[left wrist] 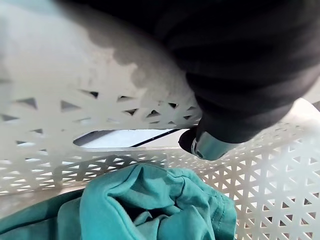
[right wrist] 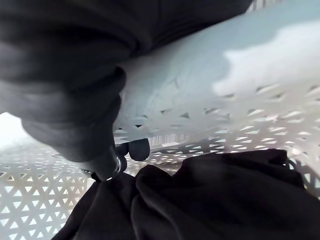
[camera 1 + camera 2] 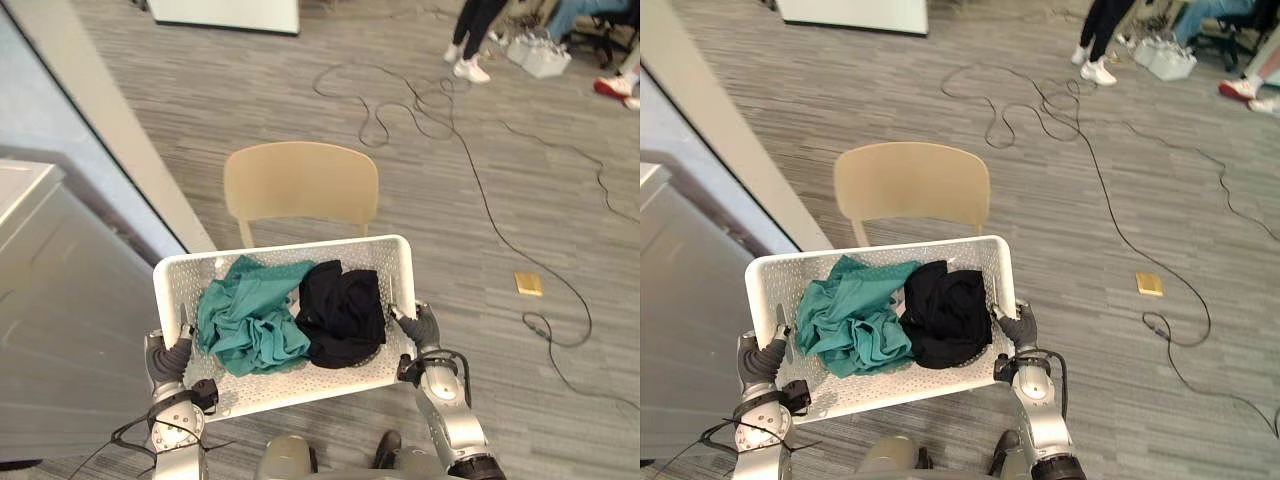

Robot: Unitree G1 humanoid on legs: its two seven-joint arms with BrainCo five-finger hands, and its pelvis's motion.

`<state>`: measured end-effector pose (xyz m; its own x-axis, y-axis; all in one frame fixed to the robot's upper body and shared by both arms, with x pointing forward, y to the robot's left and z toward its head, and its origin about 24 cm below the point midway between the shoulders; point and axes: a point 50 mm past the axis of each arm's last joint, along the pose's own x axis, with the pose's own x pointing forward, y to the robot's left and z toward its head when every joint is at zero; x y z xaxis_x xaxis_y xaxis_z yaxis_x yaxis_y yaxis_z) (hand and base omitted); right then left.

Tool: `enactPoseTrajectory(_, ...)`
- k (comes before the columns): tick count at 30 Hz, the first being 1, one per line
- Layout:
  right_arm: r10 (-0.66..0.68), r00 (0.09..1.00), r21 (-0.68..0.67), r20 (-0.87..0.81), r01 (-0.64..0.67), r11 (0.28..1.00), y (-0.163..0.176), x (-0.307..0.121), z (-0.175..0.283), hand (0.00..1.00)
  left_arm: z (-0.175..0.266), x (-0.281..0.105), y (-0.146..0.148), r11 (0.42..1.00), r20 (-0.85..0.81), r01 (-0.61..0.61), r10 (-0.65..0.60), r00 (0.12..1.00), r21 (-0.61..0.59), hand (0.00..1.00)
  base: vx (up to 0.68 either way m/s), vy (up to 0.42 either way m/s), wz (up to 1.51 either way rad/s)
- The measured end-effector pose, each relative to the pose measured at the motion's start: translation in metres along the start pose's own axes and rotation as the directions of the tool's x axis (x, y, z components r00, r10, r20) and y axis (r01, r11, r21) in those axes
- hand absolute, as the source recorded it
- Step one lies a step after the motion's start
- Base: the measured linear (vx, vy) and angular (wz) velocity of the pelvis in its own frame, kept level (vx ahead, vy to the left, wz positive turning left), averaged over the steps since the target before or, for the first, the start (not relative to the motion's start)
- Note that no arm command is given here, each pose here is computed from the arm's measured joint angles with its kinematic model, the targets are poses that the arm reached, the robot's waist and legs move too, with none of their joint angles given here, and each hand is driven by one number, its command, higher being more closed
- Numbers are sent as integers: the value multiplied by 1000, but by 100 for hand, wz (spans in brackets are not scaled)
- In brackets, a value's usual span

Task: Pick up the laundry basket with both hands and put the clothes into the washing machine.

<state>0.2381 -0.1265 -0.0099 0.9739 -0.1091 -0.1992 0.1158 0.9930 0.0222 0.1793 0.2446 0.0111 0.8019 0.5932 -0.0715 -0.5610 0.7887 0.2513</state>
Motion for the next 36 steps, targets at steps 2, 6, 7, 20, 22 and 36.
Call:
enactPoseTrajectory(2,-8,1000,10,-2,8,1000,0,1,1,100,3,8,-3,1000,13,11,-11,1000,-7,100,72,27,-13)
enactPoseTrajectory(6,-4,1000,21,-7,4,1000,4,-4,-1,100,3,17,-1,1000,4,11,-11,1000,-3,100,66,64,-5)
enactPoseTrajectory(7,1,1000,18,-10,-1,1000,4,-5,-2,100,2,16,0,1000,0,9,-9,1000,-3,100,48,27,-5)
enactPoseTrajectory(20,-23,964,30,264,16,999,17,52,90,100,92,98,-23,987,218,62,-29,976,-149,0,-56,-34,-1)
enactPoseTrajectory(22,-39,948,33,315,30,999,20,61,112,0,119,116,-28,979,257,71,-20,966,-190,0,-95,-64,-13)
enactPoseTrajectory(36,-130,933,77,334,111,991,-1,67,128,0,167,160,5,875,109,-141,214,971,-462,0,-13,-27,-2)
